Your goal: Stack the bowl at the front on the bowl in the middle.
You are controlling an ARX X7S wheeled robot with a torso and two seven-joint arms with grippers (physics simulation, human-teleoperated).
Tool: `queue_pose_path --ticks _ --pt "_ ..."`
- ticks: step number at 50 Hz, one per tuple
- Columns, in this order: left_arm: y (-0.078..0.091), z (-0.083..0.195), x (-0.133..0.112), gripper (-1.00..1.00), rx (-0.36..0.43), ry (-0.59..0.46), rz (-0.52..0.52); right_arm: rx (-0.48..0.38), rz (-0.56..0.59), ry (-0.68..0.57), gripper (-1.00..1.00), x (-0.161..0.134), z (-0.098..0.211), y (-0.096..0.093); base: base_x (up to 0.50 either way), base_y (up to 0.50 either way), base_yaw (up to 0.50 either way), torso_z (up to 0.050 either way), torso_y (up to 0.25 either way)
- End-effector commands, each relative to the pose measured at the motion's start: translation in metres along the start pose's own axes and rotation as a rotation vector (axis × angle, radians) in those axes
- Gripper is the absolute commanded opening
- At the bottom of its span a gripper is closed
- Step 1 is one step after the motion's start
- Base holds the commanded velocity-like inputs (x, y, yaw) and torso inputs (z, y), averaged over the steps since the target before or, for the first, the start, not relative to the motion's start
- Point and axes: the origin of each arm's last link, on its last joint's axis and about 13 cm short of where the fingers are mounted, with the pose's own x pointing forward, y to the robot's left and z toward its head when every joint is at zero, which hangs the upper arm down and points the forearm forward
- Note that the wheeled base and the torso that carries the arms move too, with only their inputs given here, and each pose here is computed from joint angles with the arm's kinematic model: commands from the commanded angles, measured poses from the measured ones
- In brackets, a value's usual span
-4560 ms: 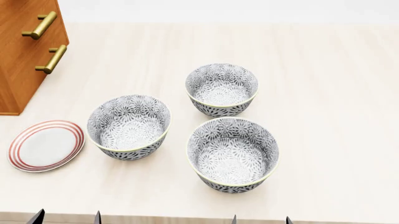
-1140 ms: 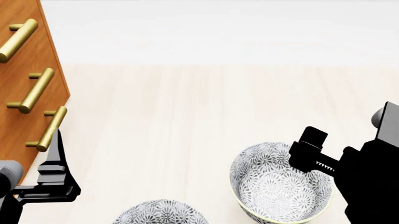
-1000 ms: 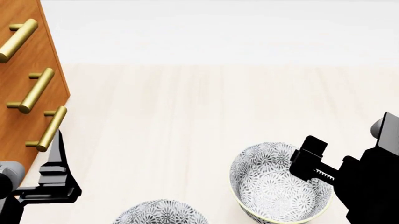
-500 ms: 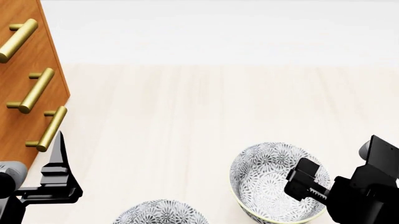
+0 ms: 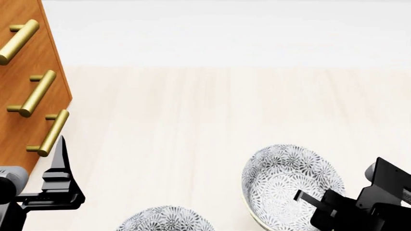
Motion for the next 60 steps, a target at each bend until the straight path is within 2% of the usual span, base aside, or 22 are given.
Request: queue_pose_path --ticks 1,8,9,12,15,20,37,46,56,60 --pt "0.0 -0.001 0.0 1.0 0.001 0.003 0.0 -0.028 -0.023 0.023 -1.0 0.006 -0.01 -0.003 0.0 0.0 0.0 0.0 0.0" --pt "0.0 -0.002 0.0 1.0 0.001 0.005 -0.001 -0.038 0.004 -0.004 -1.0 0.001 -0.009 0.003 0.0 0.0 0.0 0.0 0.0" --pt "0.0 -0.002 0.0 1.0 0.002 0.005 -0.001 -0.012 0.044 -0.013 -1.0 -0.003 -0.007 0.006 0.0 0.0 0.0 0.0 0.0" --pt "0.0 -0.001 -0.001 1.0 -0.004 0.013 -0.01 -0.044 0.089 -0.073 -1.0 -0.023 0.002 0.018 0.0 0.0 0.0 0.0 0.0" --pt "0.0 -0.001 -0.001 1.0 0.0 0.012 -0.008 -0.095 0.1 -0.133 -1.0 -0.051 0.015 0.032 0.0 0.0 0.0 0.0 0.0" --pt "0.001 0.0 0.0 1.0 -0.002 0.011 -0.008 -0.135 0.086 -0.192 -1.0 -0.085 0.03 0.045 0.0 0.0 0.0 0.0 0.0" --pt "0.001 -0.001 -0.002 1.0 -0.003 0.006 -0.005 -0.232 0.134 -0.263 -1.0 -0.146 0.024 0.058 0.0 0.0 0.0 0.0 0.0" --pt "0.002 0.002 0.0 1.0 -0.007 0.001 0.002 -0.402 0.179 -0.196 -1.0 -0.145 -0.016 0.063 0.0 0.0 0.0 0.0 0.0" --pt "0.001 0.003 0.0 1.0 -0.006 0.0 -0.001 -0.528 0.263 -0.158 -1.0 -0.148 -0.047 0.076 0.0 0.0 0.0 0.0 0.0" --pt "0.002 0.003 0.0 1.0 -0.004 0.0 -0.002 -0.573 0.275 -0.137 -1.0 -0.138 -0.057 0.084 0.0 0.0 0.0 0.0 0.0"
